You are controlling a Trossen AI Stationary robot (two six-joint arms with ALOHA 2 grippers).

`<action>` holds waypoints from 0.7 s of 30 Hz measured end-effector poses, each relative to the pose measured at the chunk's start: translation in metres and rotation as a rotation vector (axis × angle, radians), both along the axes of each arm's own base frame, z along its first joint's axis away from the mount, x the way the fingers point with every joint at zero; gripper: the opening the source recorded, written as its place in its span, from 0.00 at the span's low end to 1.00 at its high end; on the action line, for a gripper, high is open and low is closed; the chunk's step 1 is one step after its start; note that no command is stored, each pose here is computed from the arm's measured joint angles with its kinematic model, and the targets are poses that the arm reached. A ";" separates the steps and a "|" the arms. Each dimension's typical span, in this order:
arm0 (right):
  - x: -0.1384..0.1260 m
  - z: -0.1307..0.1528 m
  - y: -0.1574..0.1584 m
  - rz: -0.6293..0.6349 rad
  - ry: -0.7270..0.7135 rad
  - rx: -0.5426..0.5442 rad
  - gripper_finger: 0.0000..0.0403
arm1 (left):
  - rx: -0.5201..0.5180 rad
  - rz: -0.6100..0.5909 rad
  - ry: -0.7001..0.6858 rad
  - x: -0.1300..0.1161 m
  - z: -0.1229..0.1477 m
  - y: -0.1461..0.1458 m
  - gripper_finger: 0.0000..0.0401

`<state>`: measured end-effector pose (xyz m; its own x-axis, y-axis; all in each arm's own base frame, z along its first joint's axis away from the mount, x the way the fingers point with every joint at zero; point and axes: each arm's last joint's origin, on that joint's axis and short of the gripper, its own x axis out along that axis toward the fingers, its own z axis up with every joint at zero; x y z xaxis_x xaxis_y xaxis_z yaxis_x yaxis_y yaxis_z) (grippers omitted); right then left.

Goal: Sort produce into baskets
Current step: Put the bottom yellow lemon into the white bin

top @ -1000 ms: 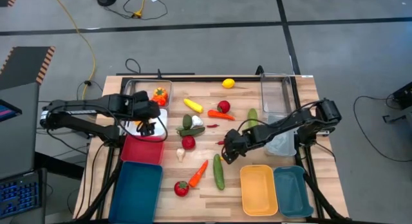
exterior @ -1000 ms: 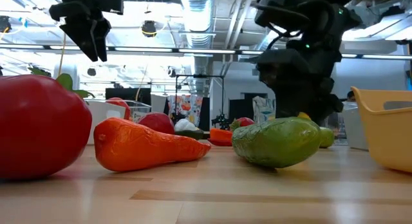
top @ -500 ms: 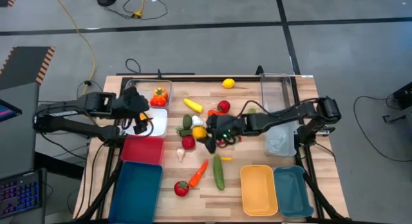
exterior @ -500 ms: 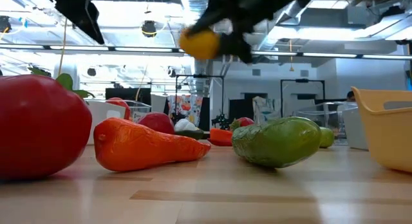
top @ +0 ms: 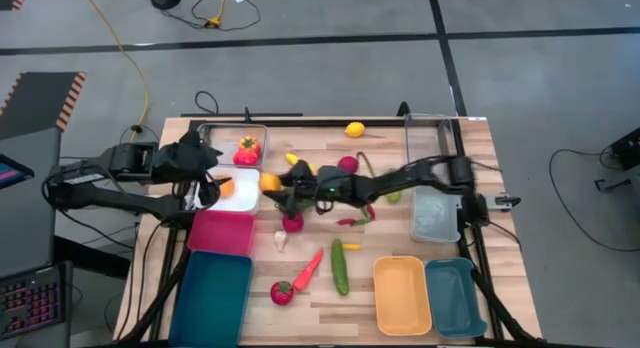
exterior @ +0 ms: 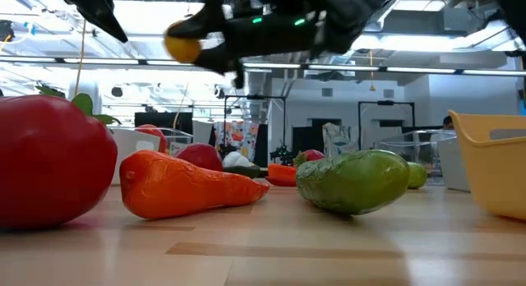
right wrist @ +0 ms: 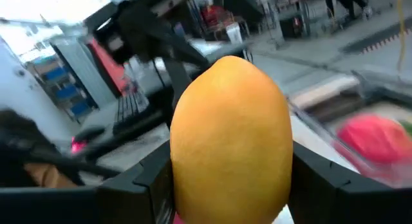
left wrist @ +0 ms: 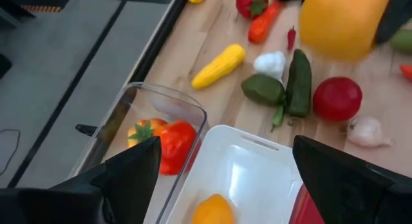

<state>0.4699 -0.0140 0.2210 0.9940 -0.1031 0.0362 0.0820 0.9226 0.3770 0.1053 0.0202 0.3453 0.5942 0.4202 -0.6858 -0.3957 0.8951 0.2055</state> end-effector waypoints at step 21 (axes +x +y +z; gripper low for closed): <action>0.103 -0.044 -0.020 -0.020 -0.112 -0.006 0.66 | 0.016 -0.011 0.006 0.000 0.000 0.000 0.84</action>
<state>0.5725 -0.0344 0.1769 0.9814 -0.1227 0.1477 0.0583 0.9233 0.3796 0.1049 0.0203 0.3455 0.5948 0.4245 -0.6827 -0.3848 0.8959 0.2218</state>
